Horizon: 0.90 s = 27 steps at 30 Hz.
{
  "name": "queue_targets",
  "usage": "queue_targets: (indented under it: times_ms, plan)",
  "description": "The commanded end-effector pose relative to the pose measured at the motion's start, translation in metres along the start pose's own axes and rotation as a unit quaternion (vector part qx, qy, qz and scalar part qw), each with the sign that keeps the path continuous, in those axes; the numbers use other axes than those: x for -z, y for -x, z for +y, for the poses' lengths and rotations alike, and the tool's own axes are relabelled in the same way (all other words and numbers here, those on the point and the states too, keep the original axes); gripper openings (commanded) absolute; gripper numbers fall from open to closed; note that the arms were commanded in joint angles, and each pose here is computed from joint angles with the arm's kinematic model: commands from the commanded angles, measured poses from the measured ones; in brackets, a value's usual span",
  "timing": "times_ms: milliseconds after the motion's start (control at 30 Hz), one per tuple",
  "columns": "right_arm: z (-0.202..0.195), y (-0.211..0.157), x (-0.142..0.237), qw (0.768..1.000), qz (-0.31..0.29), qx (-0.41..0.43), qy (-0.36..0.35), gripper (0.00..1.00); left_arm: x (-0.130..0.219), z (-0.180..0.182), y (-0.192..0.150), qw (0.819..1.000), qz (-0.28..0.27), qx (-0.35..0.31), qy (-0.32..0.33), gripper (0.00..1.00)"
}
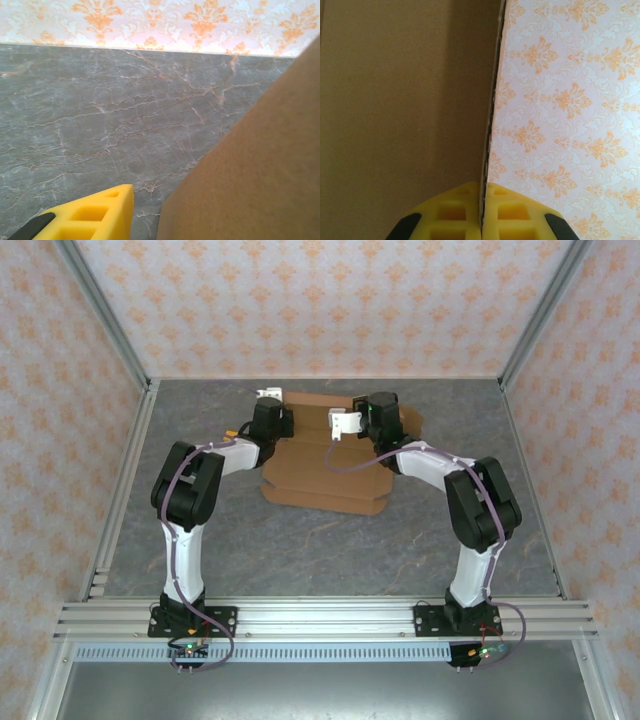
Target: Fold the paper box
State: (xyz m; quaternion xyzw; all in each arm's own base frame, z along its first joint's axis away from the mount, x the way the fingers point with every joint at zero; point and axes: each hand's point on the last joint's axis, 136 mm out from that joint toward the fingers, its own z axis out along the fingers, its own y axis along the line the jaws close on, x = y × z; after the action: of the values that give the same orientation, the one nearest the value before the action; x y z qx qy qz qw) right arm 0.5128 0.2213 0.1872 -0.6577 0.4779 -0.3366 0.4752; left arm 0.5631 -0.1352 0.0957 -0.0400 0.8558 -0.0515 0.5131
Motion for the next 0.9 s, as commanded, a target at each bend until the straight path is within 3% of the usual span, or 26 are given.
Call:
queue_targets:
  times_ms: [0,167,633,867]
  plan:
    - [-0.013,0.012,0.013,1.000,-0.018,0.003,0.008,0.00,0.009,0.013,0.018,0.997,-0.043,0.006,0.068,0.35]
    - [-0.013,0.011,0.012,1.000,-0.014,-0.001,0.014,0.00,0.008,0.000,0.018,0.997,-0.035,0.001,0.069,0.37]
    - [-0.009,-0.002,-0.001,1.000,0.016,0.002,0.010,0.00,0.033,-0.024,0.014,0.999,-0.005,-0.003,-0.032,0.65]
    - [-0.005,-0.004,-0.006,1.000,0.019,0.003,-0.005,0.00,0.048,-0.031,-0.002,0.997,0.031,-0.023,-0.071,0.71]
